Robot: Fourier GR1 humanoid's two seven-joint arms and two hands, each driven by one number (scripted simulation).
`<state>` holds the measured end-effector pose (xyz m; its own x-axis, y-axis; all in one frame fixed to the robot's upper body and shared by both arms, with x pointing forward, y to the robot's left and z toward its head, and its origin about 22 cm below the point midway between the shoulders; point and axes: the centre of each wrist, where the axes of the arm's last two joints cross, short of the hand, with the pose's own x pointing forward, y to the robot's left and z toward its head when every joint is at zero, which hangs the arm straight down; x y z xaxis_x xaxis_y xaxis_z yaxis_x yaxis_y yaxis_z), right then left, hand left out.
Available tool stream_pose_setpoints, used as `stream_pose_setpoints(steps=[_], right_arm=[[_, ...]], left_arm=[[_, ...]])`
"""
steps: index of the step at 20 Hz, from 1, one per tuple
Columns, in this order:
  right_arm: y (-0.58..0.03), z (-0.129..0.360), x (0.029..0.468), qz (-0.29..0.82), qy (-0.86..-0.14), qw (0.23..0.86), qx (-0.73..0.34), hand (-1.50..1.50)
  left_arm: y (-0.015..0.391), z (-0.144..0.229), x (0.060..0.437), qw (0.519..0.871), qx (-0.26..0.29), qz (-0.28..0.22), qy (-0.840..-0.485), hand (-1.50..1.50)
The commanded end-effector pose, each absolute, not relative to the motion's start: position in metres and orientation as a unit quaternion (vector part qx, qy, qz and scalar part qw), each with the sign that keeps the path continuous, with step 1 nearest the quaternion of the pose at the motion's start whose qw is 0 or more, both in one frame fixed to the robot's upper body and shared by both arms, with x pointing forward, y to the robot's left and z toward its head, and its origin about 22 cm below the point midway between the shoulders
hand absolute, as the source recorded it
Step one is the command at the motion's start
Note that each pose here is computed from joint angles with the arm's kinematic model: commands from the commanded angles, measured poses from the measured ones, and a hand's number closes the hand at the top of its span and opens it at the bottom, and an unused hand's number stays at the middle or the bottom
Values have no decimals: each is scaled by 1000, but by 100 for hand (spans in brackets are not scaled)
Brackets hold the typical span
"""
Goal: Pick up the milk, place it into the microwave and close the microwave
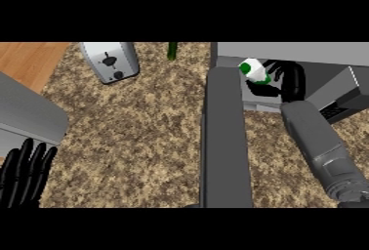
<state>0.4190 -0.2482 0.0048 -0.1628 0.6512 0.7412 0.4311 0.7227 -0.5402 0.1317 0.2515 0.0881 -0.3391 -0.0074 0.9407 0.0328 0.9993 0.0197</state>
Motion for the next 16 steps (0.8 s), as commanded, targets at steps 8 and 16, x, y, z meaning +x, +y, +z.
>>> stream_pose_setpoints(steps=[8, 16], right_arm=[[-191, 10, 429, 211, -741, 535, -345, -150], [-208, 18, 433, 186, -745, 544, -339, -150]], left_arm=[[244, 84, 140, 573, 3, -43, -818, -150], [247, 82, 137, 576, 2, -48, -816, -150]])
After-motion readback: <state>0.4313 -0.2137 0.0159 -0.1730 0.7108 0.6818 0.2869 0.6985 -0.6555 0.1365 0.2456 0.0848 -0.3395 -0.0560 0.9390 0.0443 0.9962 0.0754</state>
